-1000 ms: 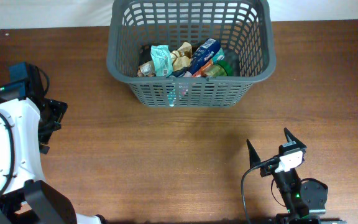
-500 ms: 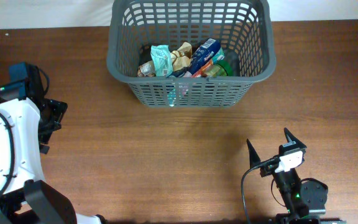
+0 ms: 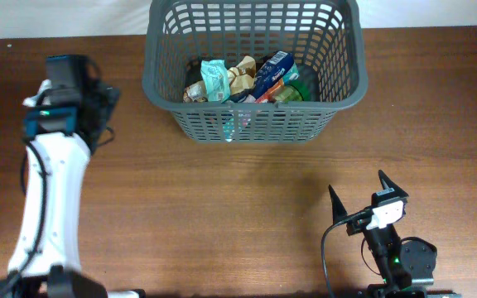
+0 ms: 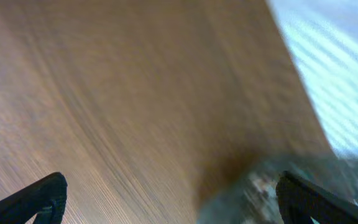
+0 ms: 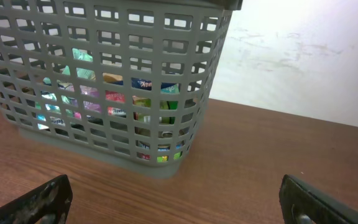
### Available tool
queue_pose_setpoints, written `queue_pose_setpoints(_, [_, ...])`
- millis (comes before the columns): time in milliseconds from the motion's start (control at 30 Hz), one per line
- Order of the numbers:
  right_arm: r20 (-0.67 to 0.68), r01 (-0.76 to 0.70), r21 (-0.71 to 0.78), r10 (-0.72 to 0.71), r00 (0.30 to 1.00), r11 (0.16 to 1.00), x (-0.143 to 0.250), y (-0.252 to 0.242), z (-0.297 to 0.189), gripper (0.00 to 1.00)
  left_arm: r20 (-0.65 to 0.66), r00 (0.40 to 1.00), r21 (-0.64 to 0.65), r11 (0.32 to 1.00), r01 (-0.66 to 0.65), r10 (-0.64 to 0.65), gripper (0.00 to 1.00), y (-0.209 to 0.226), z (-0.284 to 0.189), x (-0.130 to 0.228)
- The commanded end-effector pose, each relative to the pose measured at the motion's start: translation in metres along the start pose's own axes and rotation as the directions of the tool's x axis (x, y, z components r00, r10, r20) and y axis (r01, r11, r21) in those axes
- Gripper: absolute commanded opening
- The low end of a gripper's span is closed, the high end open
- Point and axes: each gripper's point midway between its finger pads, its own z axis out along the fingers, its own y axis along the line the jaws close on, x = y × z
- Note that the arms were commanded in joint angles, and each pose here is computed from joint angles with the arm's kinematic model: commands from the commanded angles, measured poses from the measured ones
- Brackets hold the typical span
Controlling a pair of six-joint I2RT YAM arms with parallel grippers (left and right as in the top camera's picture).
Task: Pack container
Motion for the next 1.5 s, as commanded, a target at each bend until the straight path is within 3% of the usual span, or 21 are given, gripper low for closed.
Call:
queue_pose_setpoints(0, [0.002,-0.006,-0.013,0.006,1.000,1.000,0.001,0.003,0.000,0.99,0.085,0.995,0.058,0.997,-0.053,0.048,0.99,-0.011,-0.045,0.004])
queue_pose_setpoints(133, [0.002,-0.006,-0.013,0.006,1.000,1.000,0.001,0.003,0.000,0.99,0.091,0.992,0.153,0.983,-0.103,0.090,0.99,-0.024,-0.084,0.022])
queue_pose_setpoints(200, [0.002,-0.006,-0.013,0.006,1.000,1.000,0.001,0.003,0.000,0.99,0.161,0.982,0.170,0.978,-0.122,0.095,0.99,-0.024,-0.103,0.016])
queue_pose_setpoints(267, [0.001,-0.006,-0.013,0.006,1.000,1.000,0.001,0.003,0.000,0.99,0.214,0.960,0.174,0.960,-0.219,0.180,0.99,-0.027,-0.116,0.014])
queue_pose_setpoints(367, [0.001,-0.006,-0.013,0.006,1.000,1.000,0.001,0.003,0.000,0.99,0.303,0.877,0.179,0.881,-0.438,0.374,0.99,-0.039,-0.132,0.012])
queue_pose_setpoints(433, [0.001,-0.006,-0.013,0.006,1.000,1.000,0.001,0.003,0.000,0.99,0.370,0.777,0.205,0.771,-0.603,0.509,0.99,-0.054,-0.144,0.017])
queue_pose_setpoints(567, [0.002,-0.006,-0.013,0.006,1.000,1.000,0.001,0.003,0.000,0.99,0.478,0.667,0.298,0.610,-0.735,0.571,0.99,-0.075,-0.164,0.027])
queue_pose_setpoints(733, [0.001,-0.006,-0.013,0.006,1.000,1.000,0.001,0.003,0.000,0.99,0.690,0.525,0.389,0.355,-0.850,0.498,0.99,-0.098,-0.194,0.048])
queue_pose_setpoints(833, [0.002,-0.006,-0.013,0.006,1.000,1.000,0.001,0.003,0.000,0.99,0.810,0.399,0.353,0.185,-0.917,0.430,0.99,-0.100,-0.210,0.066])
queue_pose_setpoints(900, [0.002,-0.006,-0.013,0.006,1.000,1.000,0.001,0.003,0.000,0.99,0.858,0.339,0.319,0.117,-0.941,0.385,0.99,-0.095,-0.214,0.076])
queue_pose_setpoints(1067, [0.001,-0.006,-0.013,0.006,1.000,1.000,0.001,0.003,0.000,0.99,0.886,0.321,0.296,0.122,-0.947,0.336,0.99,-0.068,-0.210,0.083])
queue_pose_setpoints(1300, [0.001,-0.006,-0.013,0.006,1.000,1.000,0.001,0.003,0.000,0.99,0.891,0.311,0.253,0.205,-0.945,0.330,0.99,-0.025,-0.197,0.073])
queue_pose_setpoints(1467, [0.001,-0.006,-0.013,0.006,1.000,1.000,0.001,0.003,0.000,0.99,0.910,0.294,0.233,0.225,-0.946,0.291,0.99,0.004,-0.197,0.080])
